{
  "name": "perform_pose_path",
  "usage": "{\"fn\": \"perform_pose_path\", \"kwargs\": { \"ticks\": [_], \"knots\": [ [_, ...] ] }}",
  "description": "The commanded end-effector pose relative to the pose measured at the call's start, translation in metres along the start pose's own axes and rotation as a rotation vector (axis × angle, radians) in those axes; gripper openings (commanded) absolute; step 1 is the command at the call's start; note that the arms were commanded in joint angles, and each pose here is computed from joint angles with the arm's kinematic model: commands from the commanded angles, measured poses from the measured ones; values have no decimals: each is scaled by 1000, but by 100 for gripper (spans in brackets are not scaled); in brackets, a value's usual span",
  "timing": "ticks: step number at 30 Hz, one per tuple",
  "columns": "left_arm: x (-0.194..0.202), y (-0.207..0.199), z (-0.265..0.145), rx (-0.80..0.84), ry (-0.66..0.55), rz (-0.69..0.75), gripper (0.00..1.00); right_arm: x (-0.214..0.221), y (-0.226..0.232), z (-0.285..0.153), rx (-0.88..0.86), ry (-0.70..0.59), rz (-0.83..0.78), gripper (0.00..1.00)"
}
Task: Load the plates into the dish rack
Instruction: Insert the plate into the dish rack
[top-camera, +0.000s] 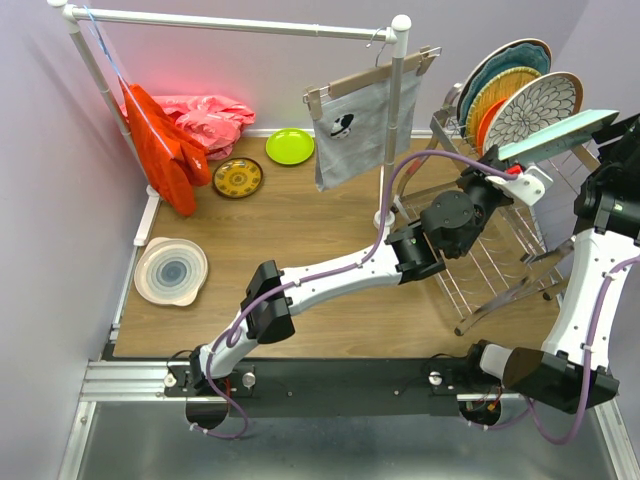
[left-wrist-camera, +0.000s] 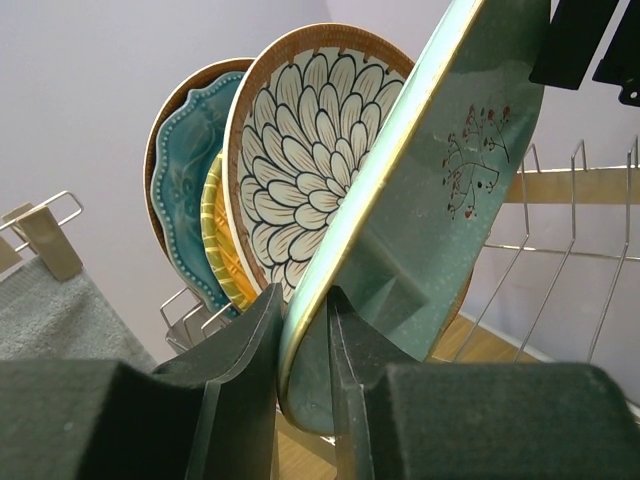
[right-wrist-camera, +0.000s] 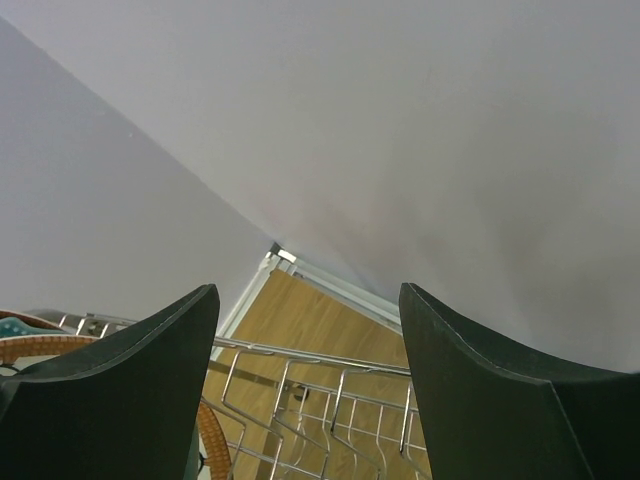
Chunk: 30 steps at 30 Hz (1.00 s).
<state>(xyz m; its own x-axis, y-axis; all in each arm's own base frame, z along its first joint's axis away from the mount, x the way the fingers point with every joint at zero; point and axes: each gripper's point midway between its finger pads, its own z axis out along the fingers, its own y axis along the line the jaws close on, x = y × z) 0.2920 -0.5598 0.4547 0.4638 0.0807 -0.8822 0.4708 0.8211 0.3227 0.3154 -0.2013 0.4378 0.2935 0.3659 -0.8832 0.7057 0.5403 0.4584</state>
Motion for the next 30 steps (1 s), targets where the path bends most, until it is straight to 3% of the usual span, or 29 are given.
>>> {"fn": "perform_pose_path", "kwargs": {
  "ticks": [1, 15, 30],
  "knots": [
    [15, -43, -14, 69, 41, -2, 31, 8, 14, 8, -59, 24, 36, 81],
    [14, -48, -17, 74, 43, 0, 39, 19, 14, 18, -64, 50, 45, 81],
    [16, -55, -20, 91, 43, 2, 41, 25, 9, 15, -64, 62, 40, 81]
  ]
}}
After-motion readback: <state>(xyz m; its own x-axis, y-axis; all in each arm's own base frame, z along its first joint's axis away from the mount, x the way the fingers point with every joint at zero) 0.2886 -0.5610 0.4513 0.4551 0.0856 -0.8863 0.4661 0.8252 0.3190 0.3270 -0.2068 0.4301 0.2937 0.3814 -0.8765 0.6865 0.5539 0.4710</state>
